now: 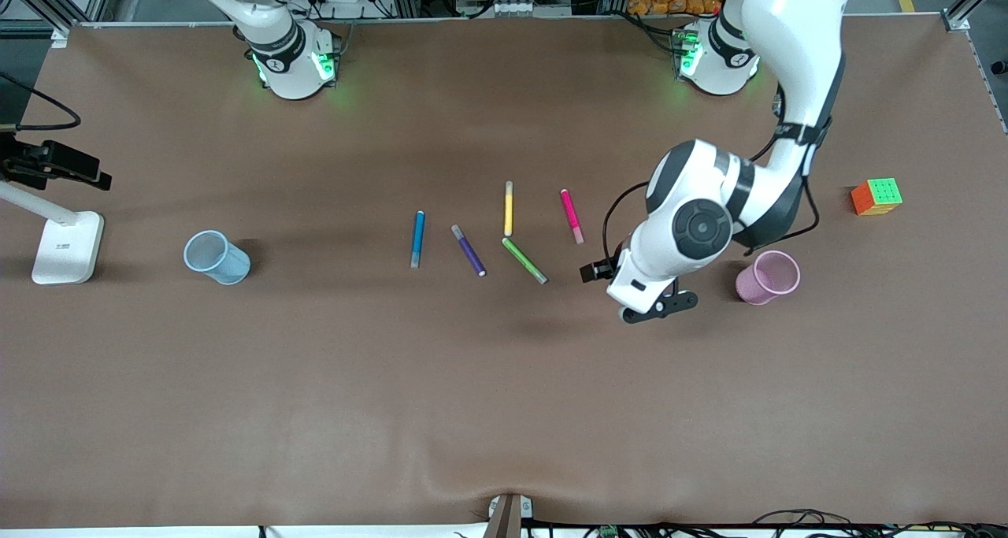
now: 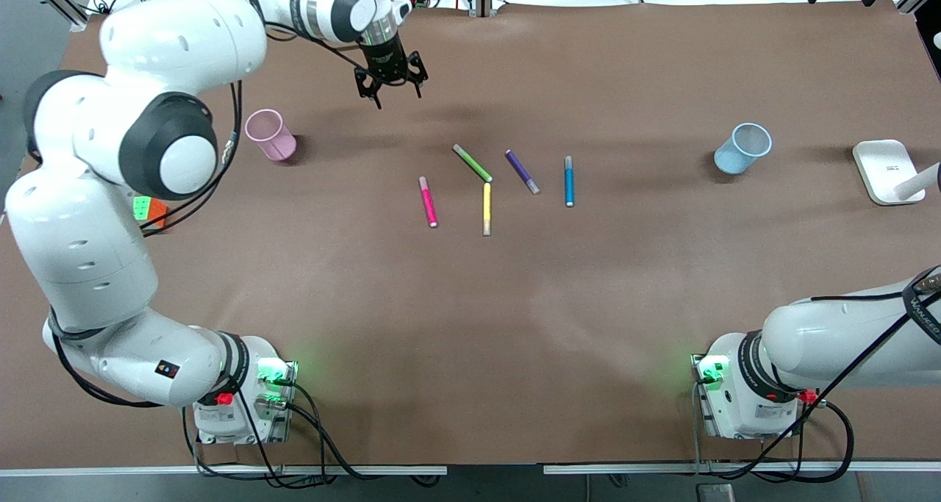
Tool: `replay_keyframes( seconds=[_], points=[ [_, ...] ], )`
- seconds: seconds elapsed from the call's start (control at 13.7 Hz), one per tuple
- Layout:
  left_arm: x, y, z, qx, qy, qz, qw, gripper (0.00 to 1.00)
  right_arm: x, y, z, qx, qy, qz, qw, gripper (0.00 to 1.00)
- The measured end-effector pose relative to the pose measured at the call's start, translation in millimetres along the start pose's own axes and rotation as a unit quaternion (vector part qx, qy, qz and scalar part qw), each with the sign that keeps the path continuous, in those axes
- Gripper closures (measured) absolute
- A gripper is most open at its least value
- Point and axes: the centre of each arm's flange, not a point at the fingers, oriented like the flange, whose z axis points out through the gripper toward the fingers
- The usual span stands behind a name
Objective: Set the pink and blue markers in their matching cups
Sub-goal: 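Swing the left gripper over to the pink marker, then grasp the pink marker with the left gripper while the right gripper grasps the blue marker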
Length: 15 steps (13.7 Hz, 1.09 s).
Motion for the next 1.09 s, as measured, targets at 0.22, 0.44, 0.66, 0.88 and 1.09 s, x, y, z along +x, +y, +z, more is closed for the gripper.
replay_keyframes(
  seconds=[0.22,0.44,0.66,0.88,1.09],
  points=[
    [-23.6,31.6,28.6,0.005,-0.001,-0.037,0.999,0.00,2.4,-1.0,1.9,0.000,0.001,-0.001,1.000,0.00],
    [-52.9,59.8,55.8,0.015,-0.004,-0.076,0.997,0.00,7.6,-2.9,7.2,0.000,0.000,-0.003,1.000,0.00],
    [-54.4,45.1,80.8,0.037,-0.018,-0.107,0.993,0.00,13.1,-3.5,13.8,0.000,-0.002,-0.004,1.000,0.00],
    [-53.7,27.8,95.3,0.053,-0.028,-0.120,0.991,0.00,36.2,-24.5,35.3,0.005,0.007,-0.019,1.000,0.00],
    [-62.3,26.3,107.3,0.061,-0.031,-0.135,0.988,0.00,73.8,-50.7,76.8,0.031,0.021,0.025,0.999,0.00]
  ],
)
